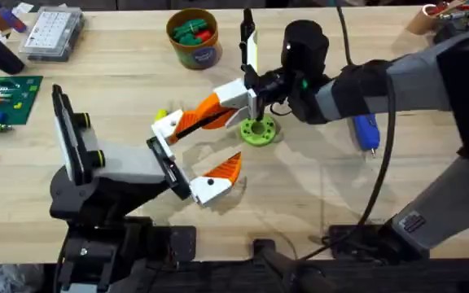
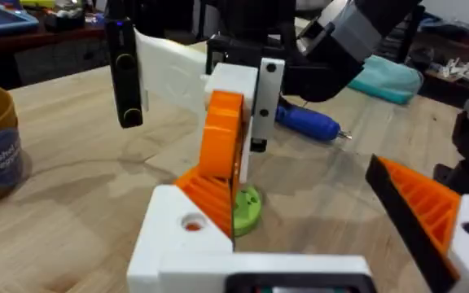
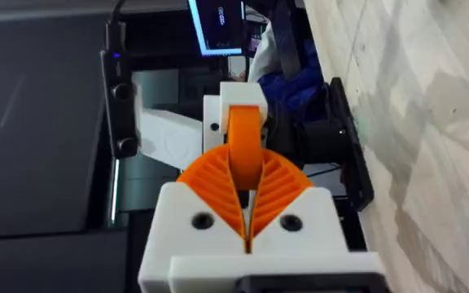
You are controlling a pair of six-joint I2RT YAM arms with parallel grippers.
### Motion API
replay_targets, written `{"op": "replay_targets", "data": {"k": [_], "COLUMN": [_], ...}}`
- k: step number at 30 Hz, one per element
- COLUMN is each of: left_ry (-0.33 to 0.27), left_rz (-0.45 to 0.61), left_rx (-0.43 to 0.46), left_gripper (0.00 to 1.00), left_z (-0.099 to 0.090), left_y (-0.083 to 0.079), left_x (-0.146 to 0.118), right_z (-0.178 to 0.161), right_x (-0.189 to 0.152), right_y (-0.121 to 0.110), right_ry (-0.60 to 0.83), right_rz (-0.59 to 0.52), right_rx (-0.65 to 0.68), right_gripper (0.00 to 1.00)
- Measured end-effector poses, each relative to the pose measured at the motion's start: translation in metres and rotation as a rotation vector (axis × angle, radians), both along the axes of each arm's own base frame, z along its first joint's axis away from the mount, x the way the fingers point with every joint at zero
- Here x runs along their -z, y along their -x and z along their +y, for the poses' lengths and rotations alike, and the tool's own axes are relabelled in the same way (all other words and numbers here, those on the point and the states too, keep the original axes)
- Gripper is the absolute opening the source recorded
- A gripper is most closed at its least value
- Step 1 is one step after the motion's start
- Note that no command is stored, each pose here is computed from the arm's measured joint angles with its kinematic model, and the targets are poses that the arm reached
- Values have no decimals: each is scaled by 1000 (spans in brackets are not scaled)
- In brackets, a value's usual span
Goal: Pick up the gripper from the table and insert it into the empty holder that is missing its gripper. Then pick up a screw, insert it into the mounting hole, and use the screwdriver to tighten it. Finally, clean up the table by picking up the vegetable and placing it into the bucket.
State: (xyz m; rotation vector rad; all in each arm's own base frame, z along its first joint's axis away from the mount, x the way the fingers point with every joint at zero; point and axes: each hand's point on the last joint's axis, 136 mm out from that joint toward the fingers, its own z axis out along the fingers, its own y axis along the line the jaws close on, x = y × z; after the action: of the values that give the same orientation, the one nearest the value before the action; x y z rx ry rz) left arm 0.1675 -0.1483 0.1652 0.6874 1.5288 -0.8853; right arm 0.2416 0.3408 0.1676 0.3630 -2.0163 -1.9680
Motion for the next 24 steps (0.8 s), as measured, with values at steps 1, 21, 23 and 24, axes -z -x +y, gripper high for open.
{"op": "replay_targets", "data": {"k": [1,21,23,24], "left_ry": [0,0,0,0], "left_rz": [0,-17,-17,-17], "left_rx": [0,32,33,33], "left_gripper": [992,992,992,992], "left_z": [0,-3,-3,-3], "left_y": [0,5,5,5], "left_x": [0,-2,-2,-2], "right_z": [0,3,3,3], "right_x": [0,1,1,1], "right_y": [0,1,1,1], "right_ry": [2,15,16,16], "right_rz": [5,32,32,32], "right_rx": [0,1,3,3], "right_gripper": [6,989,995,995]}}
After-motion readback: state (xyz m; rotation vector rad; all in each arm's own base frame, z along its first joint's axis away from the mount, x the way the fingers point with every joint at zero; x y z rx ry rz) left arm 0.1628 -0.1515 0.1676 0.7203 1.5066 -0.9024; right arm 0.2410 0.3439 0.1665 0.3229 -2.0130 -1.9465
